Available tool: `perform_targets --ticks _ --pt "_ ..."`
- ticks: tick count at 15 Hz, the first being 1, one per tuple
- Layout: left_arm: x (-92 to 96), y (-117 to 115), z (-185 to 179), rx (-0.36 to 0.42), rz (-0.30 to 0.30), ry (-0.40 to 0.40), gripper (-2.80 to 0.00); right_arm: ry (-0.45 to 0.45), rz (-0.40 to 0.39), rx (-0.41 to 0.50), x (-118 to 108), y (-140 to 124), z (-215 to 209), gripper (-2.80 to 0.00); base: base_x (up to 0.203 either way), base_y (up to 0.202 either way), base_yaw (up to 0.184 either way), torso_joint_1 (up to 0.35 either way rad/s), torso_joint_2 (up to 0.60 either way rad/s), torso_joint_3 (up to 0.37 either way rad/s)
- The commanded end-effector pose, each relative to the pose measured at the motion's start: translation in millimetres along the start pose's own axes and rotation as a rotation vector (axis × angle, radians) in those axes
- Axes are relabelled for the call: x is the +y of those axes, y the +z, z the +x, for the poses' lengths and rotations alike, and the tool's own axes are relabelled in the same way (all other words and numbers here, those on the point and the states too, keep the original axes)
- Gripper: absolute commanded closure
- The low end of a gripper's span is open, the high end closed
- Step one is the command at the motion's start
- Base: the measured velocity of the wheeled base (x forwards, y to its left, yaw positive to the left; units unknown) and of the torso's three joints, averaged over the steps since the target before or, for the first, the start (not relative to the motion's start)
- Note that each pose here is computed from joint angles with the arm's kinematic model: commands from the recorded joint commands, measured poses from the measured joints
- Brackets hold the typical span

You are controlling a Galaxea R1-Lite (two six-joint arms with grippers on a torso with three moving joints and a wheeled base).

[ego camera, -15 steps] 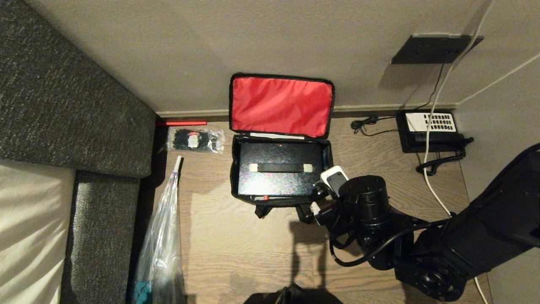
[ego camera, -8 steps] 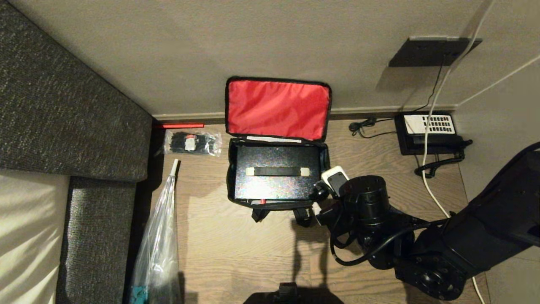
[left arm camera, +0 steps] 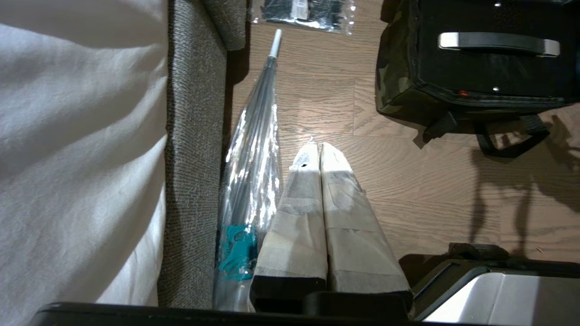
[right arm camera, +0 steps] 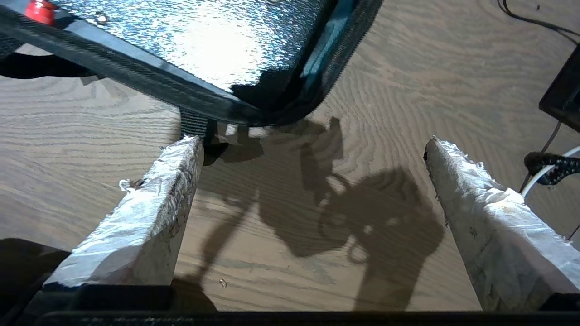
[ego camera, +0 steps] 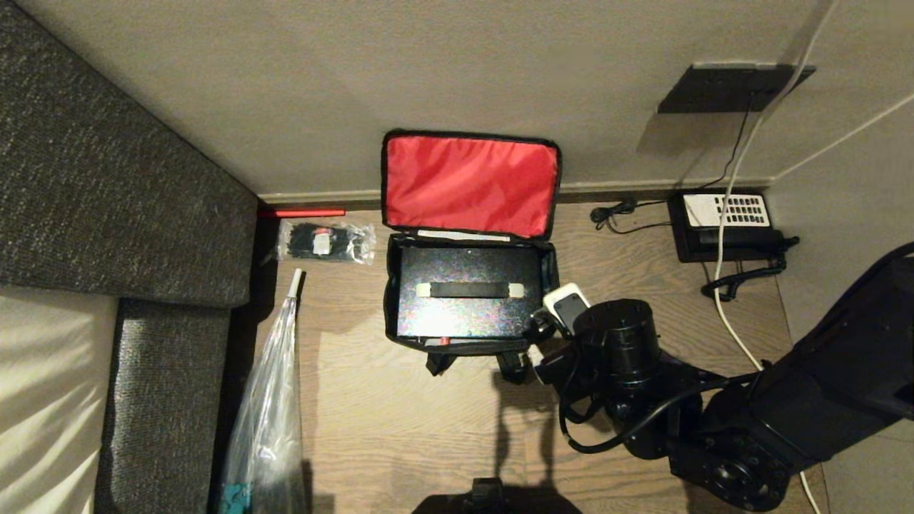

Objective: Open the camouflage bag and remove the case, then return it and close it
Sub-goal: Grip the handle

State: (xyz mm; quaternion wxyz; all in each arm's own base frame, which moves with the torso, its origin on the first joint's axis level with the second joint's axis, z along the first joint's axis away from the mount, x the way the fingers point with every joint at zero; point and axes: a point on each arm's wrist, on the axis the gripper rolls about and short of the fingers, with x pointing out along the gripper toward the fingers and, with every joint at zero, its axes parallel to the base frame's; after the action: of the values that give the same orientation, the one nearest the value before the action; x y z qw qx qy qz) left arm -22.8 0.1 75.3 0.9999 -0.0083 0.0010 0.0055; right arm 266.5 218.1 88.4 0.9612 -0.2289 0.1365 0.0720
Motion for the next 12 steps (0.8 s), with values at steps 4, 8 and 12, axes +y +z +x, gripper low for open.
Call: perform_targets --ticks 4,8,12 --pt "0.0 -0.9 0.1 0.001 0.000 0.001 0.00 -0.007 -0.011 -0.017 0.4 1.1 0.6 -2.80 0.000 0.000 0.000 0.000 0.00 0.000" --pt "0.0 -0.9 0.1 0.001 0.000 0.001 0.00 -0.015 -0.025 -0.049 1.1 -1.0 0.9 -2.80 0.000 0.000 0.000 0.000 0.00 0.000" --pt "0.0 -0.9 0.1 0.001 0.000 0.001 0.00 -0.012 -0.034 -0.047 5.2 -4.2 5.4 -2.80 0.000 0.000 0.000 0.000 0.00 0.000"
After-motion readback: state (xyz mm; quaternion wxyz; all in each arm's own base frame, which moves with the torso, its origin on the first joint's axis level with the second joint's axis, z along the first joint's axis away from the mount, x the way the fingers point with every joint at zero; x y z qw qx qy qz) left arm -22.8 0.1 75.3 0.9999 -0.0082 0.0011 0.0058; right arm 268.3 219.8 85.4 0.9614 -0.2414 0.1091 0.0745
